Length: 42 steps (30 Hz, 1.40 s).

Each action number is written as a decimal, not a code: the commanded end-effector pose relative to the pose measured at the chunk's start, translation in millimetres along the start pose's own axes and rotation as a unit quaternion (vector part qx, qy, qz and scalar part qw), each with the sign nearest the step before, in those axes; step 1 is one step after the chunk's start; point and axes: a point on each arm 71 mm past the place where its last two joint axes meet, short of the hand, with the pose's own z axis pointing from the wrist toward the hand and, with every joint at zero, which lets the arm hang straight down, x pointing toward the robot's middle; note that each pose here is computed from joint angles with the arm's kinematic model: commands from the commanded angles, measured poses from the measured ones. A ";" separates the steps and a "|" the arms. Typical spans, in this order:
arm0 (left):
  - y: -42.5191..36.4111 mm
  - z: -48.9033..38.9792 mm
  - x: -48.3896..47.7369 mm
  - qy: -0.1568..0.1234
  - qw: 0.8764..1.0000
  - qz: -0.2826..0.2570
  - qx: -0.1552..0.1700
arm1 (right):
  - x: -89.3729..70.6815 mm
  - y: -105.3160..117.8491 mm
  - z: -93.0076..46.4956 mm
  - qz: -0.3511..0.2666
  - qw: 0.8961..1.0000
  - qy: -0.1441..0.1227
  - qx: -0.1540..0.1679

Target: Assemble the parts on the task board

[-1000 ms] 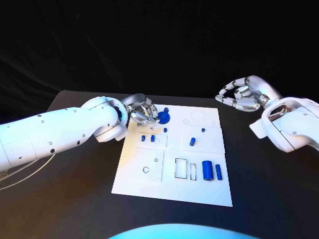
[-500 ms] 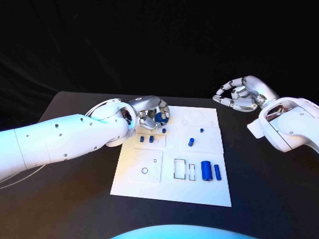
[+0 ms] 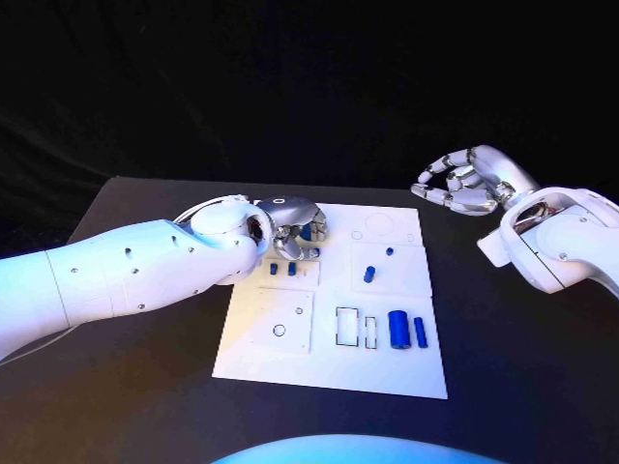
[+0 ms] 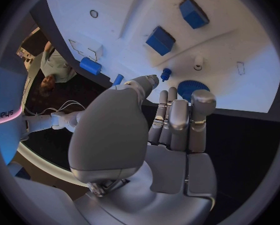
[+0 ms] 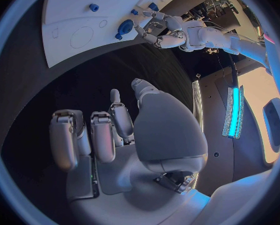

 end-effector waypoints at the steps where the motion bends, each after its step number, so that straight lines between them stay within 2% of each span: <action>1: -1.3 2.1 4.6 0.028 0.999 0.021 -0.005 | 0.8 1.6 -0.1 -0.003 1.000 0.000 -0.008; 14: -3.2 7.2 8.0 0.034 0.999 0.020 -0.005 | 0.9 1.9 -0.5 -0.004 1.000 0.001 -0.008; 28: -1.2 12.0 12.6 0.041 0.999 0.019 -0.018 | 1.0 2.2 -1.0 -0.004 1.000 0.001 -0.008; 42: -4.7 15.2 14.7 0.047 0.999 0.010 -0.013 | 1.3 2.6 -1.2 -0.005 1.000 0.002 -0.009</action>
